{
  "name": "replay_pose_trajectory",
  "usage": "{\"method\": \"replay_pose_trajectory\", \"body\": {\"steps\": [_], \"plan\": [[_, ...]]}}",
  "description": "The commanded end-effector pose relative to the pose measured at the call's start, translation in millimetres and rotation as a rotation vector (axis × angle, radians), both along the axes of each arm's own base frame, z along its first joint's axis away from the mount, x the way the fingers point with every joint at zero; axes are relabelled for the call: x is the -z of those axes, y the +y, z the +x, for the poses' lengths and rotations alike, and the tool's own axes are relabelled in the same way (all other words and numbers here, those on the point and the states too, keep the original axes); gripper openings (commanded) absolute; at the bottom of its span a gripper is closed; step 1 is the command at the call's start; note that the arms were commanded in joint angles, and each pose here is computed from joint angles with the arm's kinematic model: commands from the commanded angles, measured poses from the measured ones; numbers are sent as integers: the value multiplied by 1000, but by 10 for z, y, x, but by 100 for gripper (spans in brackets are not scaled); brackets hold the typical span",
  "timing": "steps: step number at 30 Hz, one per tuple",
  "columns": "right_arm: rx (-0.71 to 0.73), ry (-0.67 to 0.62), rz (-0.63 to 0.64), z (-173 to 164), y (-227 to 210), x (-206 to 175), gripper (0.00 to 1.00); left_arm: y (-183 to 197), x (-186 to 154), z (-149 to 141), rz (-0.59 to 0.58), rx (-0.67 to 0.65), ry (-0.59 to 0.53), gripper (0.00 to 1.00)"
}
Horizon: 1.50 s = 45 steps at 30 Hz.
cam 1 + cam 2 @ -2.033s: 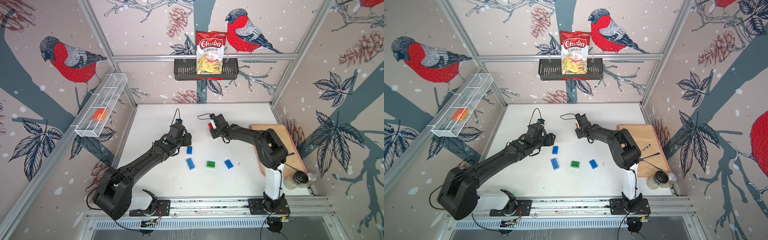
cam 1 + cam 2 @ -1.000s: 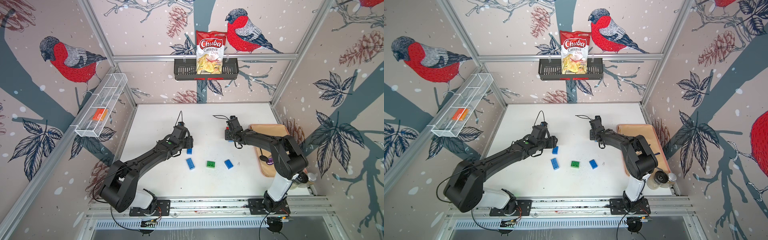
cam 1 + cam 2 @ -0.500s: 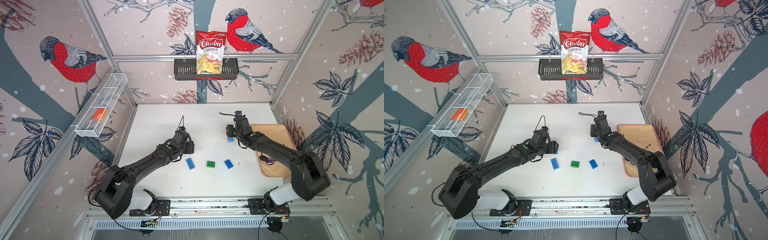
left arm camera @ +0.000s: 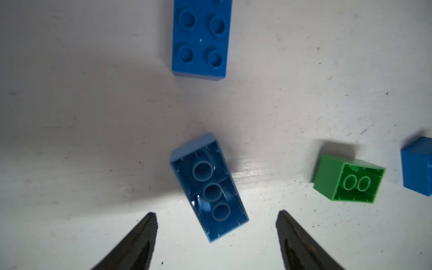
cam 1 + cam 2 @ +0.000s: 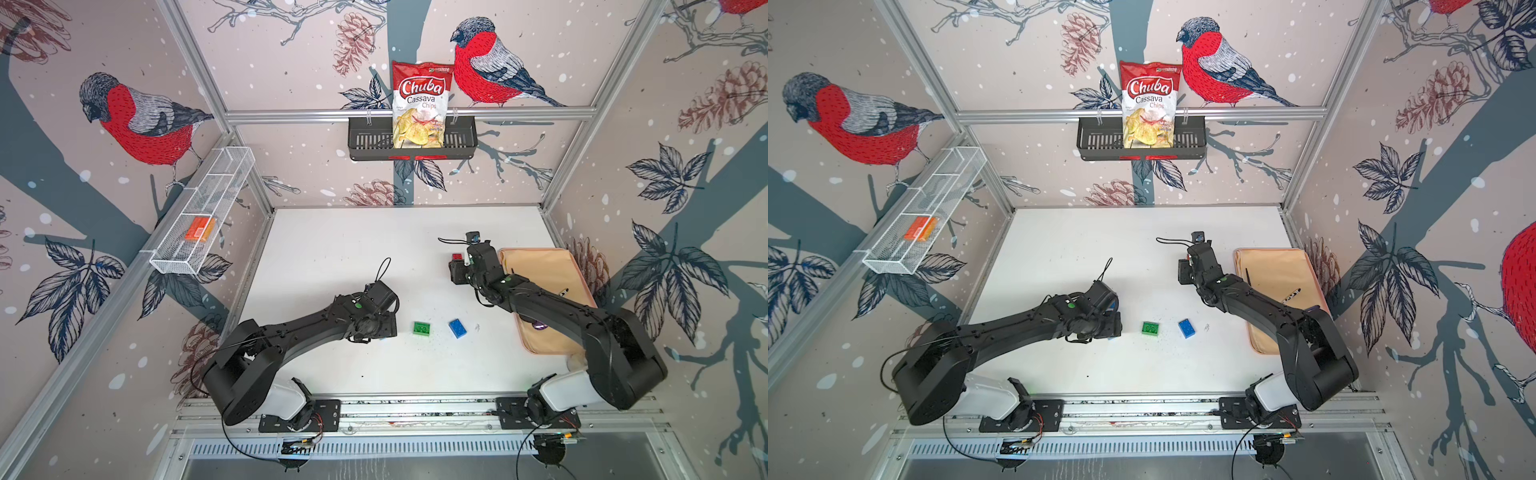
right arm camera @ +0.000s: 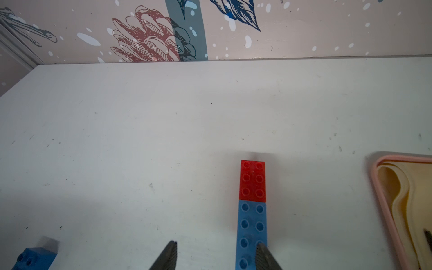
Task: Assemble a rectangle with lego
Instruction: Adjust the lego brick at the center of the board.
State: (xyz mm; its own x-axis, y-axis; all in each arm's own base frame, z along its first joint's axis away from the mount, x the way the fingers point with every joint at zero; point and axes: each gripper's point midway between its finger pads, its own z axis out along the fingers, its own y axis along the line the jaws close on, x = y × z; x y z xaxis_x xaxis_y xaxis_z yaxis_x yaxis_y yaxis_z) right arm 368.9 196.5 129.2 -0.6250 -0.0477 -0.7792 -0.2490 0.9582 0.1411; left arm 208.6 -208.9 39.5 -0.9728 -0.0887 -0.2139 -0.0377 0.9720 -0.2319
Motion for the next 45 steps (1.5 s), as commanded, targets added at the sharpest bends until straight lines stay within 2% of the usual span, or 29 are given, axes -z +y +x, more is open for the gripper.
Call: {"method": "replay_pose_trajectory", "body": {"steps": [1, 6, 16, 20, 26, 28, 31, 35, 37, 41, 43, 45], "plan": [[-17, -34, 43, 5, 66, -86, 57, 29, 94, -66, 26, -86, 77, 76], [-37, -35, 71, -49, 94, -73, 57, 19, 135, 46, 82, -138, 84, 59], [-53, -42, 83, -70, 114, -54, 57, 24, 212, 102, 177, -171, 140, 50], [-54, -38, 84, -60, 104, -36, 57, -47, 149, 191, 171, -170, 125, 33], [-51, -24, 99, -34, 87, -16, 57, -191, 17, 288, 157, -84, 65, 15], [-62, -22, 126, -31, 85, -61, 57, -355, -68, 365, 103, -3, 19, 12], [-96, -62, 185, -62, 75, -220, 57, -680, -342, 574, 0, 176, -110, 11], [-171, -208, 263, -191, 52, -557, 57, -960, -786, 803, -121, 408, -287, 11], [-217, -291, 269, -282, 50, -706, 57, -1008, -966, 826, -225, 496, -329, 11], [-439, -465, 310, -619, 242, -862, 59, -948, -1334, 829, -521, 561, -393, 11], [-566, -570, 322, -855, 342, -862, 60, -939, -1542, 791, -662, 610, -411, 11], [-670, -647, 332, -1051, 416, -848, 61, -901, -1604, 665, -769, 659, -379, 11]]}}
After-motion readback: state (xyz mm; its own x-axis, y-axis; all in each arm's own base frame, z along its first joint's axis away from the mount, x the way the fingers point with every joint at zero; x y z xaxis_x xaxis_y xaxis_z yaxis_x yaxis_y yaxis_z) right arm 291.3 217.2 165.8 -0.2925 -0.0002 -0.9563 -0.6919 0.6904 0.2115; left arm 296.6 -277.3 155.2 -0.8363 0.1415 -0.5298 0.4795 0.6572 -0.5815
